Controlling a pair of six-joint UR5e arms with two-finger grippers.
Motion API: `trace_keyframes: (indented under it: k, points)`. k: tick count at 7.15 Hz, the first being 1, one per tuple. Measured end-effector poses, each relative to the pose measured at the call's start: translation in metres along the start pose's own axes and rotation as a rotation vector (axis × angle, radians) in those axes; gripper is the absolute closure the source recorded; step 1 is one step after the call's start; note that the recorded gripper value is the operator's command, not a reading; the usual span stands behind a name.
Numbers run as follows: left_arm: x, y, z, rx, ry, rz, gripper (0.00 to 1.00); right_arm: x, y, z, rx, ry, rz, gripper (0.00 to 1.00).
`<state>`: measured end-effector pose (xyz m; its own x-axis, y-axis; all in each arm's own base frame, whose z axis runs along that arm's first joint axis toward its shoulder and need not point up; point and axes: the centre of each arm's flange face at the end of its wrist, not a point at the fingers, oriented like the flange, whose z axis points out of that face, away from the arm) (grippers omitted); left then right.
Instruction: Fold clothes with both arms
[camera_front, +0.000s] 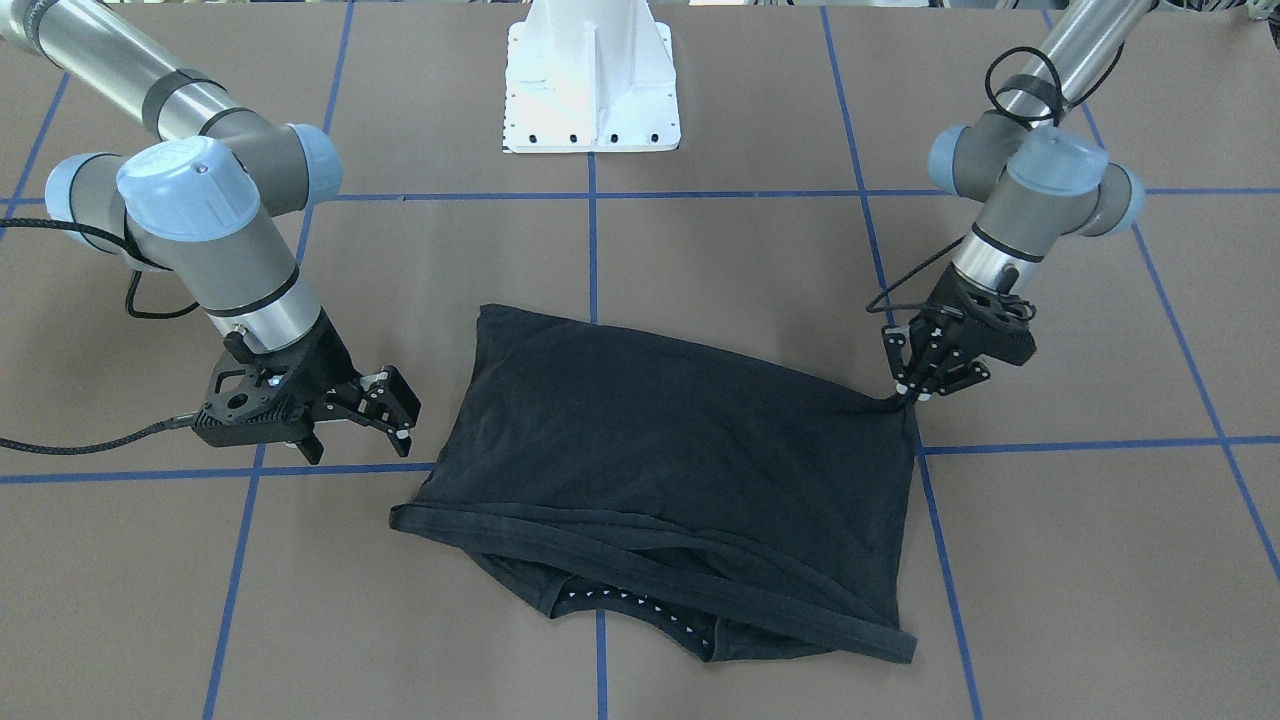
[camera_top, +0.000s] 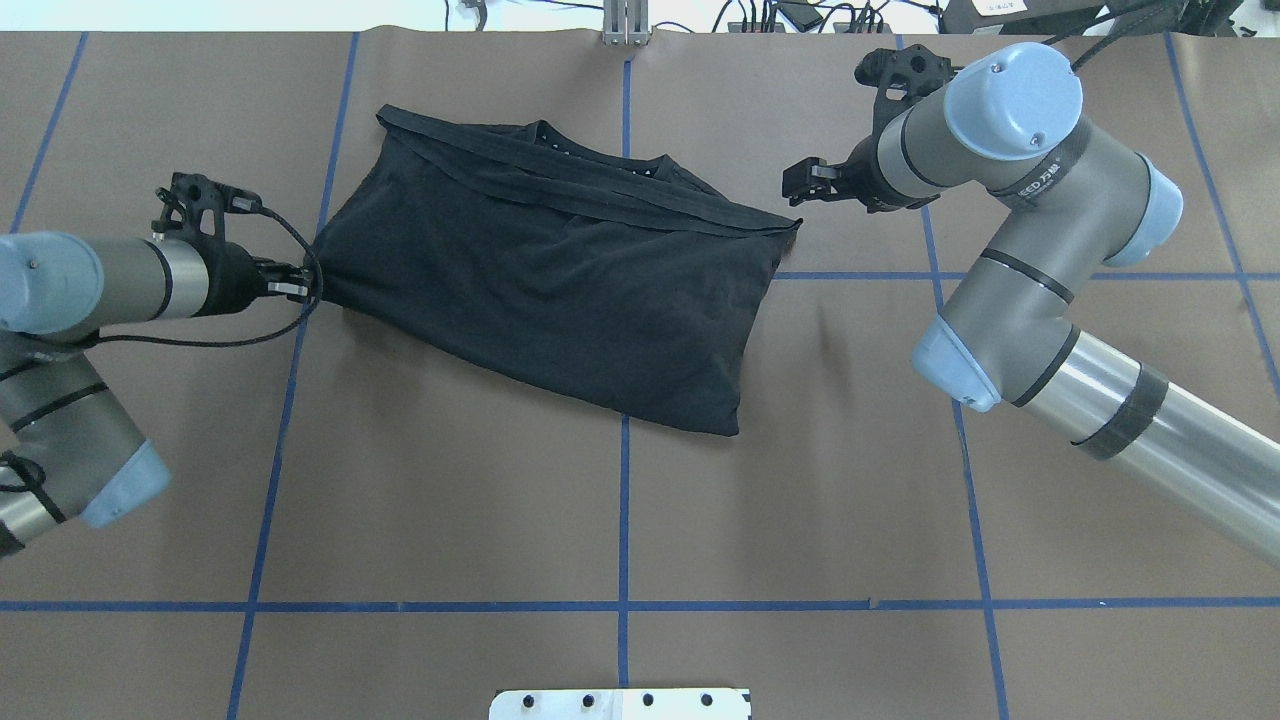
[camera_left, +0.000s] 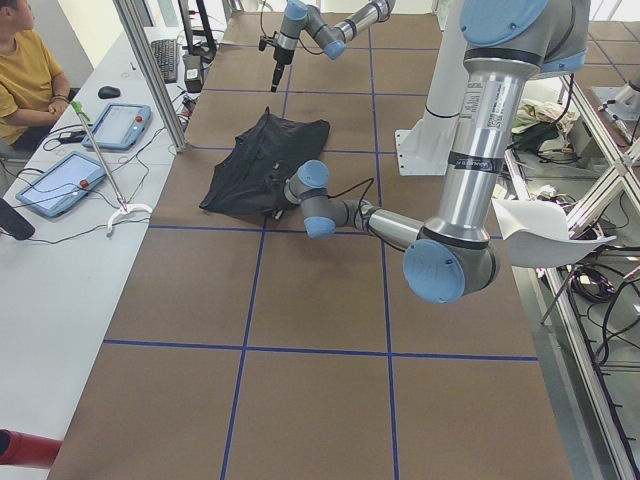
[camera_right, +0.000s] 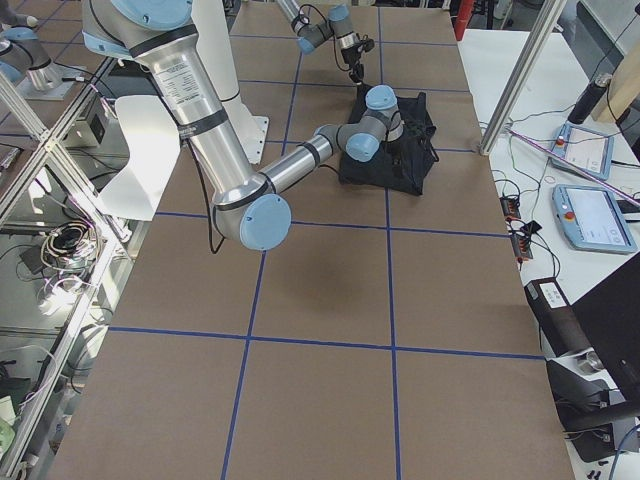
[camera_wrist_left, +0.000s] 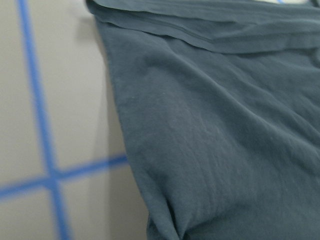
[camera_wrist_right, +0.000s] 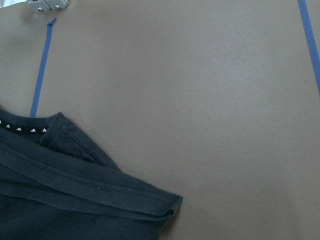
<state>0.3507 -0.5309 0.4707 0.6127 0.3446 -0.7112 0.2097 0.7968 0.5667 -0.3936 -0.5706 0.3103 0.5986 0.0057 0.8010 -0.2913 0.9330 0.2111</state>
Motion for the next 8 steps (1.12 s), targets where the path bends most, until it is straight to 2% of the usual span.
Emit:
trace_keyframes:
  k: [3, 4, 5, 6, 8]
  points:
    - [-0.073, -0.113, 0.064, -0.003, -0.144, 0.082, 1.00, -0.003, 0.001, 0.000, -0.001, -0.005, -0.003, 0.00]
    - [-0.078, -0.137, 0.076, -0.010, -0.163, 0.091, 0.01, -0.003, 0.002, 0.000, -0.002, -0.005, -0.004, 0.00]
    - [-0.081, -0.145, 0.077, 0.000, -0.158, 0.103, 0.00, -0.005, 0.003, 0.001, -0.002, -0.006, -0.005, 0.00]
    - [-0.085, -0.138, 0.064, 0.019, -0.124, 0.121, 0.00, -0.012, 0.006, 0.003, 0.003, -0.005, 0.001, 0.00]
    - [-0.097, -0.116, 0.023, 0.000, -0.005, 0.131, 0.00, -0.058, 0.005, 0.017, 0.048, -0.002, 0.070, 0.03]
